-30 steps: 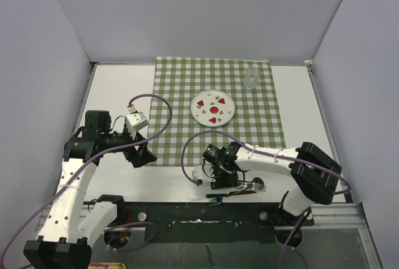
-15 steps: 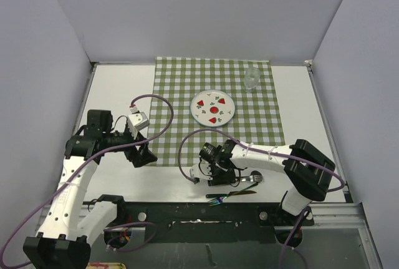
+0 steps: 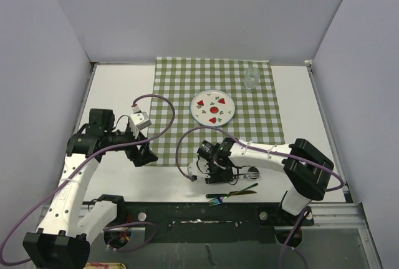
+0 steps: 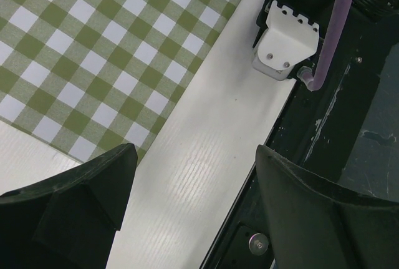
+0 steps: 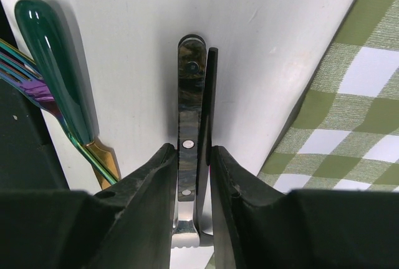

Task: Set the dinner table for one person
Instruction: Adjust the utensils at the center of the board.

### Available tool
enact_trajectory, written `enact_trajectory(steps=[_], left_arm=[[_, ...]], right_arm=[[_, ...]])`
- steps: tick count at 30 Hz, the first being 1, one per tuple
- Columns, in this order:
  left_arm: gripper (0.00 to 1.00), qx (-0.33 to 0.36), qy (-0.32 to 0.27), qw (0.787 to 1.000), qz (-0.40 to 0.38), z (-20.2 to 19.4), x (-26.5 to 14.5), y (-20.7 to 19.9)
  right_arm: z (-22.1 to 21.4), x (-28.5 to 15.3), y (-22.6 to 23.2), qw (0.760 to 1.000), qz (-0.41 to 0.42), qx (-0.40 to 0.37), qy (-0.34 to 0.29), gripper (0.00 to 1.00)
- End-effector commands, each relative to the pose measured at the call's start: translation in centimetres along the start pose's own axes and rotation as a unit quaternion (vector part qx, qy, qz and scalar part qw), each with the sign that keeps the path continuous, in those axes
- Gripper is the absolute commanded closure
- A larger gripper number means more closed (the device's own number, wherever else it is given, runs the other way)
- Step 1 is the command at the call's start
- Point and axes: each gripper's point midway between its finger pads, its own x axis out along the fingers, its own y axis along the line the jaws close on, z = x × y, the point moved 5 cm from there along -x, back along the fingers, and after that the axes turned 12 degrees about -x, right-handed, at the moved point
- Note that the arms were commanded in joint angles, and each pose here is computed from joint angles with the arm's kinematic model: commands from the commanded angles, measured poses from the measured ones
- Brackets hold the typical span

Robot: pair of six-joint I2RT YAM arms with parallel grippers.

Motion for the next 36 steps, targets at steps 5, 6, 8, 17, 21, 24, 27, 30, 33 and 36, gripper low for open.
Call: enact_trajectory(steps=[5, 6, 8, 17, 21, 24, 27, 30, 33, 36], left_arm=[[0.24, 0.033, -0.014, 0.999, 0.0, 1.3, 0.0, 0.2], [0.24, 0.033, -0.014, 0.999, -0.001, 1.4, 0.0, 0.1], [0.24, 0.034, -0.013, 0.999, -0.002, 1.5, 0.1, 0.1], [0.24, 0.036, -0.008, 0.999, -0.002, 1.9, 0.3, 0.3], [0.24, 0.037, -0.004, 0.999, -0.005, 2.1, 0.4, 0.2], [0.24, 0.038, -0.002, 0.999, -0.006, 2.2, 0.5, 0.2], [0.24, 0.038, 0.0, 0.999, -0.007, 2.1, 0.5, 0.1], [0.24, 0.039, 0.003, 0.999, -0.007, 2.0, 0.5, 0.1], [0.24, 0.042, 0.007, 0.999, -0.007, 1.9, 0.6, 0.1], [0.24, 0.043, 0.012, 0.999, -0.005, 1.8, 0.7, 0.2]], right_arm=[[1.2, -1.4, -0.9, 1.0, -0.011, 0.003, -0.022, 0.93], [1.2, -1.4, -0.9, 1.0, -0.01, 0.004, -0.023, 0.94], [1.2, -1.6, -0.8, 1.0, -0.008, 0.003, -0.025, 0.95], [1.4, -2.8, -0.8, 0.999, -0.009, 0.008, -0.038, 0.97], [1.5, -2.8, -0.5, 0.999, 0.006, 0.004, -0.041, 0.97], [1.5, -2.6, -0.3, 0.999, 0.019, 0.003, -0.039, 0.97], [1.4, -2.0, -0.1, 0.999, 0.035, -0.001, -0.034, 0.98], [1.5, -1.5, 0.1, 0.998, 0.055, -0.002, -0.031, 0.98], [1.5, -1.0, 0.2, 0.997, 0.07, -0.004, -0.027, 0.98], [1.7, -0.4, 0.0, 0.997, 0.079, -0.006, -0.024, 0.98]])
